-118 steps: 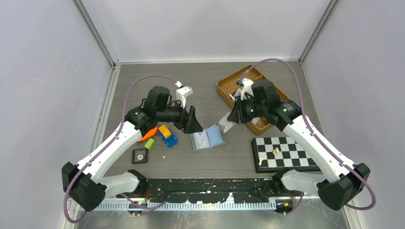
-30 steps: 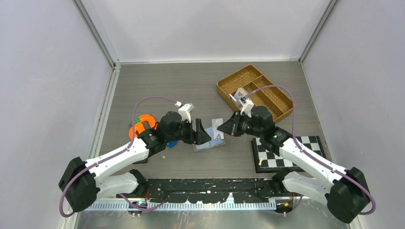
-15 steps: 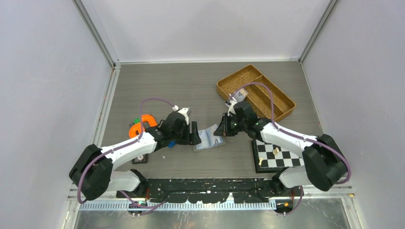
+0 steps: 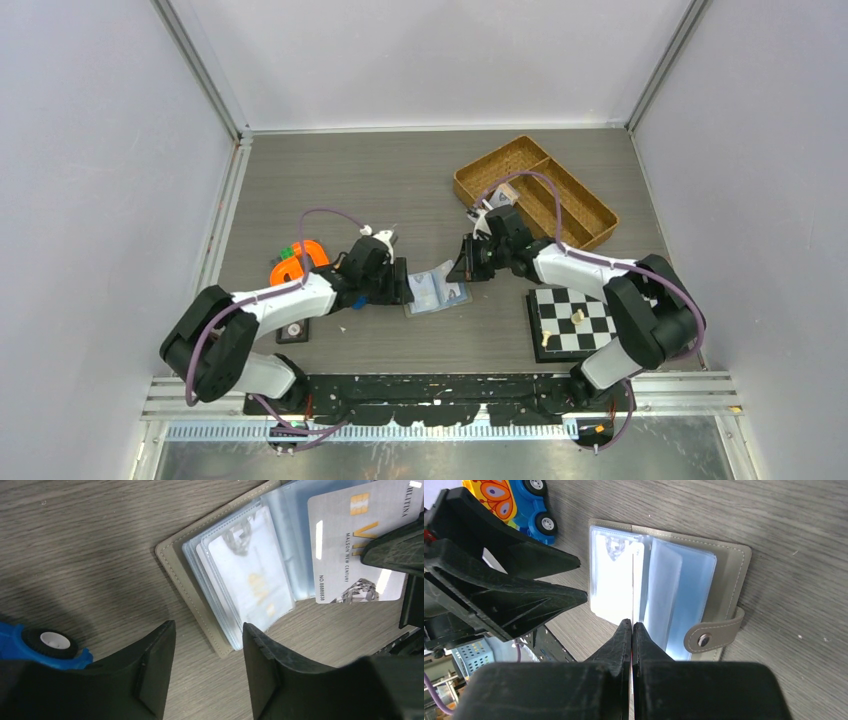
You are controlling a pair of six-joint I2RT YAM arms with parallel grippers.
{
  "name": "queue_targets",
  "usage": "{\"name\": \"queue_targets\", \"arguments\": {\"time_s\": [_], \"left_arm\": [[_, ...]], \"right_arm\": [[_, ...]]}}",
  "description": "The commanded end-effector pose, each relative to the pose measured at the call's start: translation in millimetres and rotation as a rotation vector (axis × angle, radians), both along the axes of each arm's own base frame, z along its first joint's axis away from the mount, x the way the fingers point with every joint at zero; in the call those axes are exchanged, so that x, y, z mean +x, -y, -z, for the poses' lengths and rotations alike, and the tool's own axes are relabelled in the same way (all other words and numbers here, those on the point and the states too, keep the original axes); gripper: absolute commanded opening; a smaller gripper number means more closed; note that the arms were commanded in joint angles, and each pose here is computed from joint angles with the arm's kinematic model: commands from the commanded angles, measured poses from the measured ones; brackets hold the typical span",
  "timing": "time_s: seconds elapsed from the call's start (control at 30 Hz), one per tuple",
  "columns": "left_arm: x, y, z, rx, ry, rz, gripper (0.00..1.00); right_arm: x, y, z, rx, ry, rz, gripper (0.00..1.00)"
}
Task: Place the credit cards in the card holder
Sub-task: Insert the credit card into the card holder.
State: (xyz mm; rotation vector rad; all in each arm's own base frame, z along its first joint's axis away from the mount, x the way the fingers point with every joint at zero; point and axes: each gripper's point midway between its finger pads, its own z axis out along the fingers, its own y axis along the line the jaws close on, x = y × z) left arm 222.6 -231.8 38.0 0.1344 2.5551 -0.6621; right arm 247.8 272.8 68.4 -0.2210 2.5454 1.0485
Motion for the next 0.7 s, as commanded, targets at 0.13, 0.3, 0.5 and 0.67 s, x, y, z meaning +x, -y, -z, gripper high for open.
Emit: {"name": "queue_targets", "arguments": {"time_s": [0.13, 0.3, 0.5, 0.67], "left_arm": [[14, 10, 2, -0.035, 0.023, -0.002, 0.50], [15, 9, 8, -0.022, 0.019, -0.006, 0.49], [15, 2, 24, 0.035, -0.003, 0.002, 0.42], [14, -4, 32, 0.077, -0.010, 0.006, 0.37]], "right_arm": [[14, -14, -15, 0.083, 0.021, -0.045, 0.01], [12, -14, -8, 0.077, -0.016, -0.060, 0.00], [10, -17, -8, 0.110, -0.063, -0.050, 0.00], [10, -12, -6, 0.098, -0.080, -0.020, 0.00]]}}
